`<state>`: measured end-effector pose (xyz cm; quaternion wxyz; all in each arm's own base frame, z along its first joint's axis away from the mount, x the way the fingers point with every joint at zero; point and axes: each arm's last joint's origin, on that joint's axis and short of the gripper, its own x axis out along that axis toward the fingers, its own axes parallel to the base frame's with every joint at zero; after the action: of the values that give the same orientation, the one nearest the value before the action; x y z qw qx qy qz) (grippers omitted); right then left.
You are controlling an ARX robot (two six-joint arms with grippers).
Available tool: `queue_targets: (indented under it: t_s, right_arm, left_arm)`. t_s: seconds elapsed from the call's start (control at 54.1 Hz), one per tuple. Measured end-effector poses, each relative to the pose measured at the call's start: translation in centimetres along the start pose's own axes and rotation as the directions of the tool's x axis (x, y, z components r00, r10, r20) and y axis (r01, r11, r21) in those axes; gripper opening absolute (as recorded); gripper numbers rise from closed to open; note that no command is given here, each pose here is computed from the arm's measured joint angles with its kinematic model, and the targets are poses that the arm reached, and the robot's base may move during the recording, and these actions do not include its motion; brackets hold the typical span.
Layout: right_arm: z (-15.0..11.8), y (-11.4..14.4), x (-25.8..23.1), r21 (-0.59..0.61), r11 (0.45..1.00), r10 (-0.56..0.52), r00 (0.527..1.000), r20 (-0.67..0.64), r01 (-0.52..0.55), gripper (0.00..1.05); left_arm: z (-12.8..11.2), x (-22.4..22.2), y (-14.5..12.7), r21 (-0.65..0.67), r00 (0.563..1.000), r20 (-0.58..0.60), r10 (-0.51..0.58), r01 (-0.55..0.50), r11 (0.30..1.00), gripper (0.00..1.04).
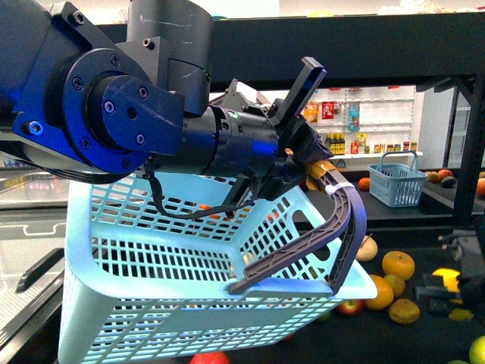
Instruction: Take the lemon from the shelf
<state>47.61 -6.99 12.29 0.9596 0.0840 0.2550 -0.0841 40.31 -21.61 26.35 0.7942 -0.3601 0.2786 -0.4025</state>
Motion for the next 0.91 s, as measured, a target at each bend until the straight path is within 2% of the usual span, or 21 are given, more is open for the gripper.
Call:
queue_targets:
  t_s: [0.037,0.129,0.222,0.388,0.48,0.573,0.813,0.905]
  right_arm:
    - [1.4,0.4,-1.1,0.016,0.999,0.029,0.999,0.025,-0.030,0.63]
    - [6.8,3.1,-5.0,0.078,0.979,0.176,0.977,0.124,-0.187,0.63]
    - [8.7,6.4,-6.6,0.136,0.934,0.313,0.941,0.133,-0.330,0.63]
    - [6.8,11.9,-7.3,0.217,0.860,0.463,0.885,0.052,-0.462,0.62]
    - [5.2,13.9,-7.7,0.245,0.835,0.505,0.863,0.012,-0.492,0.62]
    - [4.2,15.0,-7.9,0.281,0.820,0.521,0.854,-0.004,-0.499,0.62]
    - [1.9,16.5,-8.1,0.279,0.812,0.546,0.836,-0.054,-0.512,0.63]
    - [1.7,16.9,-8.1,0.276,0.810,0.551,0.833,-0.057,-0.517,0.74]
  left_arm:
    - [0.0,0.0,0.0,0.000,1.000,0.000,0.000,0.000,1.000,0.12]
    - [0.0,0.0,0.0,0.000,1.000,0.000,0.000,0.000,1.000,0.12]
    - [0.0,0.0,0.0,0.000,1.000,0.001,0.001,-0.001,1.000,0.12]
    - [0.0,0.0,0.0,0.000,1.000,0.001,0.001,-0.001,1.000,0.12]
    - [0.0,0.0,0.0,0.000,1.000,-0.001,-0.001,0.001,1.000,0.12]
    - [-0.1,0.1,0.2,-0.002,1.000,-0.009,-0.002,0.002,1.000,0.12]
    - [-0.1,0.1,0.2,-0.003,1.000,-0.005,0.004,-0.004,1.000,0.12]
    - [-0.1,0.1,0.2,-0.006,1.000,-0.005,0.004,-0.004,1.000,0.12]
